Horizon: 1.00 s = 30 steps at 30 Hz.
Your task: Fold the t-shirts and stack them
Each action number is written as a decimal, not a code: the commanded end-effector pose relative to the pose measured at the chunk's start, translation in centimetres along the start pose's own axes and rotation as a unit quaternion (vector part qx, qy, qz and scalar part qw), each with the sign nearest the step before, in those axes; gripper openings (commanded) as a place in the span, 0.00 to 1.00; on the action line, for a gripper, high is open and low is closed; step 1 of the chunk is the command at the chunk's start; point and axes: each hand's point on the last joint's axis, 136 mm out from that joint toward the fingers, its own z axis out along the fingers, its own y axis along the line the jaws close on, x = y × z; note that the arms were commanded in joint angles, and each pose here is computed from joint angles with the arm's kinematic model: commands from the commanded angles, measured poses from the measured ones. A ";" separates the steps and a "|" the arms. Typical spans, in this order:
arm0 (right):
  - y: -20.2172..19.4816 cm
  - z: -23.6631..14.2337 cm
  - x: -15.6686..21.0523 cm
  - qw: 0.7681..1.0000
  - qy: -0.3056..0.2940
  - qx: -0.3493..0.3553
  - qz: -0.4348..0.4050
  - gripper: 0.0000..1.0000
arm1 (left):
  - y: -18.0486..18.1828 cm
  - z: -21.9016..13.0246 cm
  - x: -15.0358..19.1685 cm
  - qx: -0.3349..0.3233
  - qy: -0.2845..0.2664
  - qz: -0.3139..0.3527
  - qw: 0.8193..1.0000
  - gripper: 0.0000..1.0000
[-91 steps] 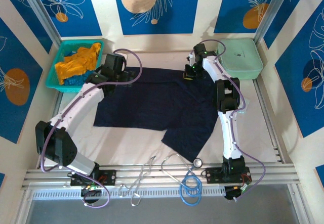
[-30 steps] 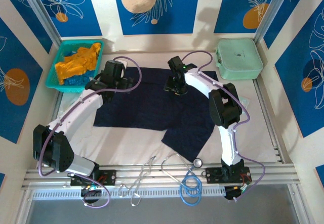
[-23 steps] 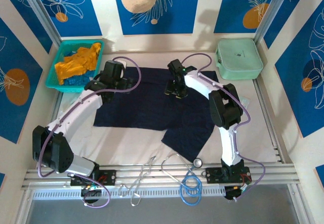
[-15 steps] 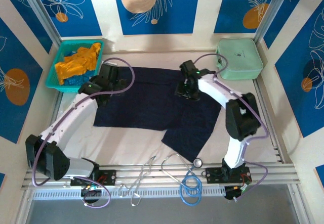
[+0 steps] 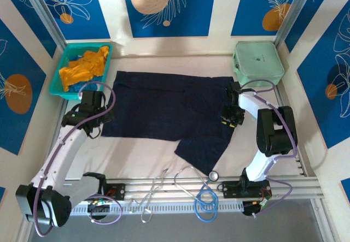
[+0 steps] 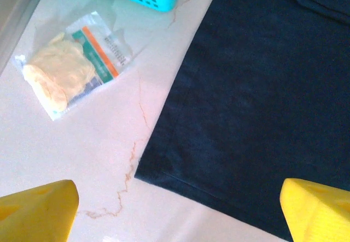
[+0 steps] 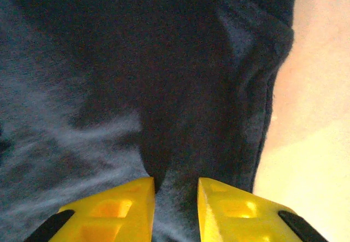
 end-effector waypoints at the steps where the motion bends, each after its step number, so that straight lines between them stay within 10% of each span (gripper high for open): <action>1: -0.6 1.2 -0.5 1.000 0.012 0.024 -0.011 0.23 | 0.1 0.0 1.3 0.022 0.022 -0.033 0.999 0.95; 23: -0.8 2.2 -7.8 0.995 -0.027 0.070 -0.061 0.28 | 2.0 5.4 11.9 -0.024 0.178 -0.158 0.971 0.82; 30: 0.8 -1.0 -6.6 0.996 -0.052 0.028 -0.068 0.35 | 1.0 7.9 13.5 -0.022 0.216 -0.179 0.960 0.57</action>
